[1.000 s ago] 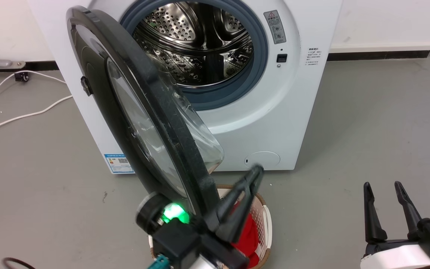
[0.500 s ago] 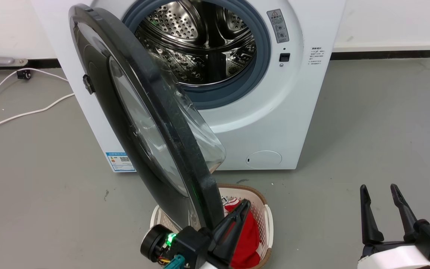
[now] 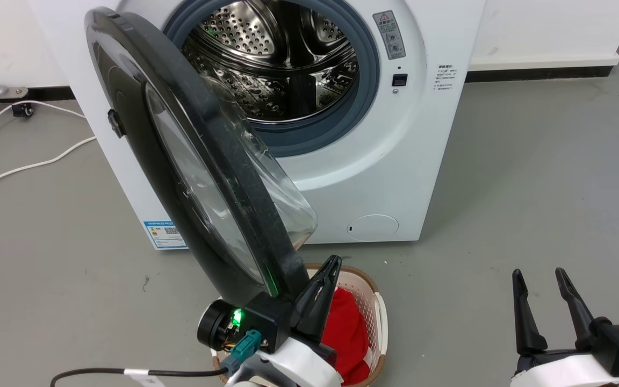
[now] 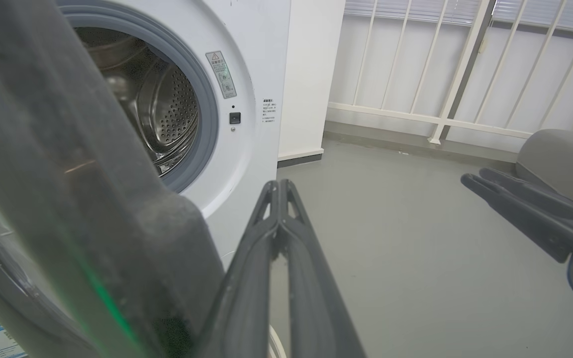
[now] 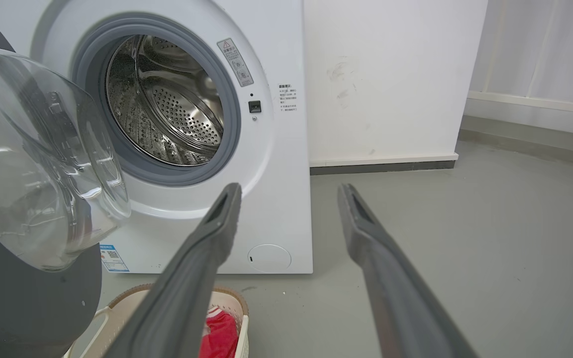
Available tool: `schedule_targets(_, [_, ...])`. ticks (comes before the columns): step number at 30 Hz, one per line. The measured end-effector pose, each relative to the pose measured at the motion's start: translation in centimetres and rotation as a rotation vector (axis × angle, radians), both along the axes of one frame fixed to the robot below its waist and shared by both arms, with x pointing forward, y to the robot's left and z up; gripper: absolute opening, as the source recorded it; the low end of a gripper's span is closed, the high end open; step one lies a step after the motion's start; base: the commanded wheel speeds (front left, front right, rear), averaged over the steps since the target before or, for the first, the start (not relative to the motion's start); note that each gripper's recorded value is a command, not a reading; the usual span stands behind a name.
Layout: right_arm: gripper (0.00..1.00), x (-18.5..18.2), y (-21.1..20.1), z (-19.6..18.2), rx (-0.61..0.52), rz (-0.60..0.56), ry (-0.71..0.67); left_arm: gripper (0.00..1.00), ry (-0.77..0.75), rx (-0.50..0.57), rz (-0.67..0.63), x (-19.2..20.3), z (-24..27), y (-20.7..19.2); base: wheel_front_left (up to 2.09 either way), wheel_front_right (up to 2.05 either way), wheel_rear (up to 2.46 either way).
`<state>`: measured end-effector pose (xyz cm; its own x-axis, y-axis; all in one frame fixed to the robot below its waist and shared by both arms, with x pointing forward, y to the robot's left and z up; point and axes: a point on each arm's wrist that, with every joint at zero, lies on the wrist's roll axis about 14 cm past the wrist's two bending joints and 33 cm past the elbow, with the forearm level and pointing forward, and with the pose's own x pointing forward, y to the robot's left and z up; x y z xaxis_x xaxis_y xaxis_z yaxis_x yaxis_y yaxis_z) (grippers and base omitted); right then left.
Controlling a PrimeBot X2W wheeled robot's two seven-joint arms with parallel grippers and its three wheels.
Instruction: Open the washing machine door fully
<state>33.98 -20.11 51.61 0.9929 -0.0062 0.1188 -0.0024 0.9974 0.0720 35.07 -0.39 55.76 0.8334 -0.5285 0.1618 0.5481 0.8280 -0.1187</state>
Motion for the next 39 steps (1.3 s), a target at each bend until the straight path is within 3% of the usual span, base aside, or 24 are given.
schedule_targets(17, [1.00,0.1,0.2,-0.3,0.016,0.007,0.008,0.00,0.041,0.009,0.050,0.5,-1.5,0.8,0.00,0.00,0.00])
schedule_targets(33, [1.00,2.0,4.0,-0.2,0.015,0.127,0.014,0.00,0.097,0.017,0.279,-2.6,-3.0,7.9,0.00,0.00,0.00])
schedule_targets(39, [1.00,3.5,7.4,-0.1,0.008,0.228,0.015,0.00,0.115,0.025,0.445,-4.3,-3.5,12.8,0.00,0.00,0.00])
